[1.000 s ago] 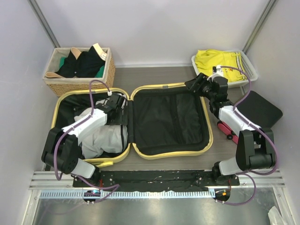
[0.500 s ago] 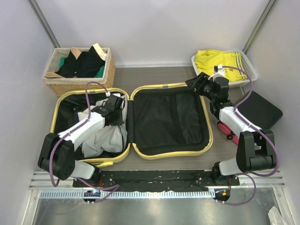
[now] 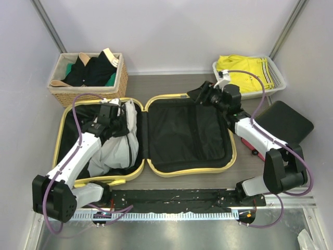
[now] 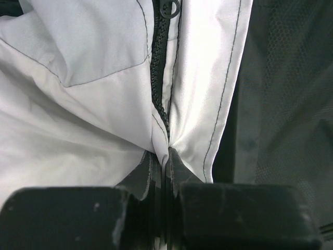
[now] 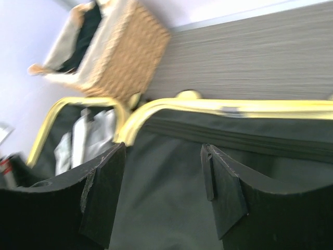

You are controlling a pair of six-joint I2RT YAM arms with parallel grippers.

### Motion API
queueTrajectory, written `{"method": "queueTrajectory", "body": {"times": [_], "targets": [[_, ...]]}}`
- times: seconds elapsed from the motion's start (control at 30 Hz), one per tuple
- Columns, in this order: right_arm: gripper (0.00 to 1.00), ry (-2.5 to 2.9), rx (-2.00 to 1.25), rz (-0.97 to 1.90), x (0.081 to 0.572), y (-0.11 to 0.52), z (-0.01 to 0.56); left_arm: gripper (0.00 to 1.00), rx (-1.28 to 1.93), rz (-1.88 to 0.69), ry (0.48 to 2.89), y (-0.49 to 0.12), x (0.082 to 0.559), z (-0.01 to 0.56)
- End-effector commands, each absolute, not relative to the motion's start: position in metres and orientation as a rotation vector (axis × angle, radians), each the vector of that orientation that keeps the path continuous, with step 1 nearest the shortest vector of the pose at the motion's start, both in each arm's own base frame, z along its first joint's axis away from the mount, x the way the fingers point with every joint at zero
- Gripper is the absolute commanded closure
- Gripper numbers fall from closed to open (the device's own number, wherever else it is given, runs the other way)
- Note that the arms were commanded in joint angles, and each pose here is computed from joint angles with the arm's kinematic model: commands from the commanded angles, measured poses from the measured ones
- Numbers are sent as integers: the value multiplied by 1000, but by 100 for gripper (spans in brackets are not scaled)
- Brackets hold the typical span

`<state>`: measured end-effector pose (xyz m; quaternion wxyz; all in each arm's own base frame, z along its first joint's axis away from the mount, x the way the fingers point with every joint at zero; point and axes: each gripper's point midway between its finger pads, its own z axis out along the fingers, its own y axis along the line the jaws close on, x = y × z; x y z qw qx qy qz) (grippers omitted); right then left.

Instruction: Open, take out, and arrange the luggage

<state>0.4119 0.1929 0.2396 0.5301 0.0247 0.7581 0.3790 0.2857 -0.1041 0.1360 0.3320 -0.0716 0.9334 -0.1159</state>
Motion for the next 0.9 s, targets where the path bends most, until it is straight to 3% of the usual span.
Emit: {"method": "queueTrajectory", "body": {"times": [0.0,0.2,0.3,0.63,0.87], "targets": [[29,1686,-120,1029,394,255,294,100,-188,-483,2331,-113,288,170],[23,1761,-380,1242,340,364,286,100,-218,-580,2281,-111,290,185],[14,1803,-457,1326,307,403,269,100,-236,-600,2263,-107,290,190],[12,1882,-534,1412,241,453,229,100,-300,-647,2177,-92,303,200],[15,1971,-615,1389,235,488,196,100,-284,-700,2156,-98,308,205]]}}
